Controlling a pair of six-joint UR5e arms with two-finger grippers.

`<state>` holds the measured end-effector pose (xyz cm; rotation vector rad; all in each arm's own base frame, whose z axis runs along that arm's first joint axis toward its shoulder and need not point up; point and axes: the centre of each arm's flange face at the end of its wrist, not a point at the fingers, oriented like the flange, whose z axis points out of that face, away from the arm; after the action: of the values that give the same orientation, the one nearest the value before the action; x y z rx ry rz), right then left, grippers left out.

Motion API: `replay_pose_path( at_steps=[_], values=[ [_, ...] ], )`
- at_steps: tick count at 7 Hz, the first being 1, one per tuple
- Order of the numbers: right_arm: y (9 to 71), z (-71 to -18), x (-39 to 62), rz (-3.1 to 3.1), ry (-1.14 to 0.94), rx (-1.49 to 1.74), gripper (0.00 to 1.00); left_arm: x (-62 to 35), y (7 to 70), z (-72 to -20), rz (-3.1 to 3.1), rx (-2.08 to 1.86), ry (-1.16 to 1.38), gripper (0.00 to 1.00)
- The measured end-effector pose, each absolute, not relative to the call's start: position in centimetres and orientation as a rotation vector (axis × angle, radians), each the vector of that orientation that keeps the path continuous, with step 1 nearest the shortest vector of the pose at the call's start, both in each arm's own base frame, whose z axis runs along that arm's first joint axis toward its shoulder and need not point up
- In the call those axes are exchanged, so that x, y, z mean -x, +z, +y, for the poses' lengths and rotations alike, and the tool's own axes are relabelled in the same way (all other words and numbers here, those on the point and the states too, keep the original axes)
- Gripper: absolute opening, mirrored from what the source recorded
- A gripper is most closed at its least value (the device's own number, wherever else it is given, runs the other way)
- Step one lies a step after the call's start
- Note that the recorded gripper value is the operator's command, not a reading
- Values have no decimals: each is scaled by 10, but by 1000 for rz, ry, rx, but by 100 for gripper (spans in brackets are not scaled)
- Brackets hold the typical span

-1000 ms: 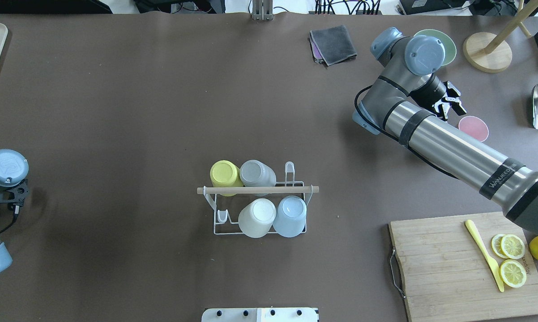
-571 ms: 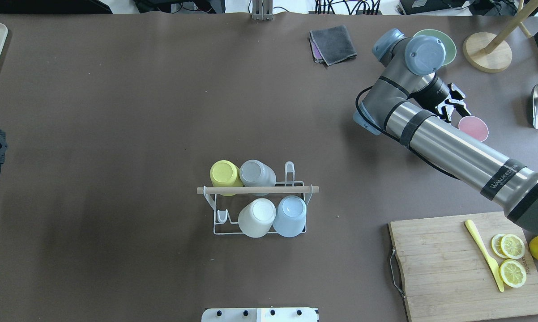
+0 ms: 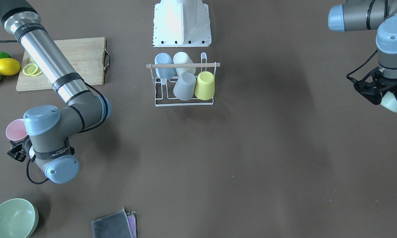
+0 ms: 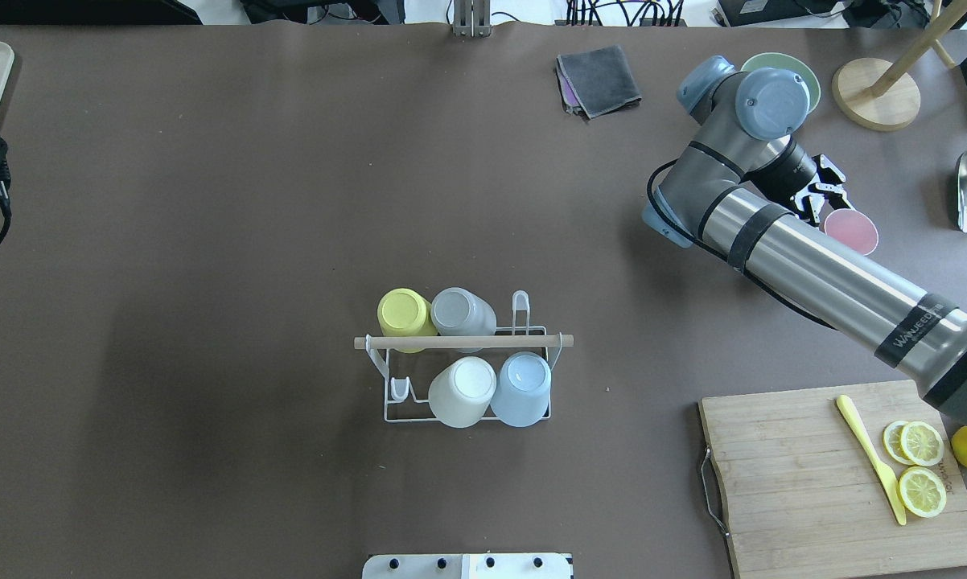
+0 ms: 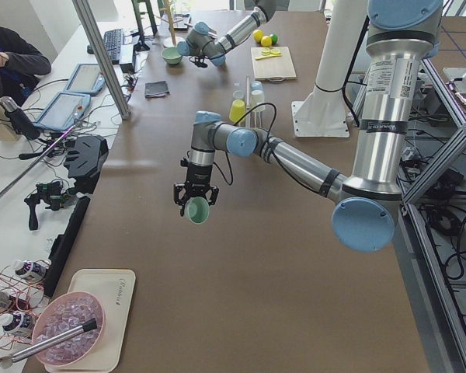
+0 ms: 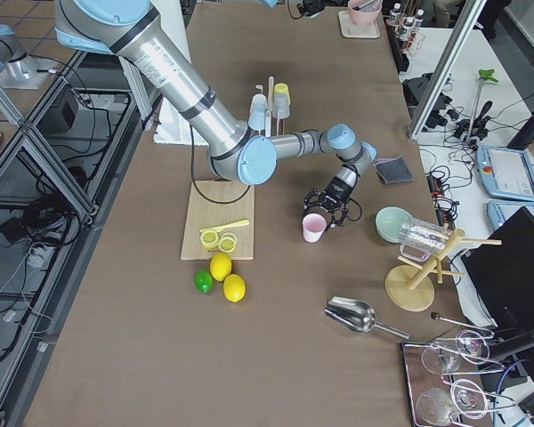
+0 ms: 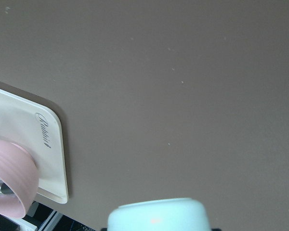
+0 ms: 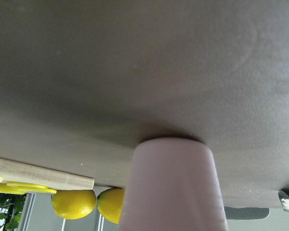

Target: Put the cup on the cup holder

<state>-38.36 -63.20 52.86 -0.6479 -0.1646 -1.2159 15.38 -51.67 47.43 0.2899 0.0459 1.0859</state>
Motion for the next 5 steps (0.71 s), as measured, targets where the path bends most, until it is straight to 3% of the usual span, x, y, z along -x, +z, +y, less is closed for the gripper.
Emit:
replay_pose_path(
  at_steps=[3,5],
  values=[
    [527,-631,385,-162,-1203,645,99,-137,429,-513,72,-438,978,20],
    [526,-628,391,-150,-1187,645,99,-132,404,-505,112,-511,885,18]
  ],
)
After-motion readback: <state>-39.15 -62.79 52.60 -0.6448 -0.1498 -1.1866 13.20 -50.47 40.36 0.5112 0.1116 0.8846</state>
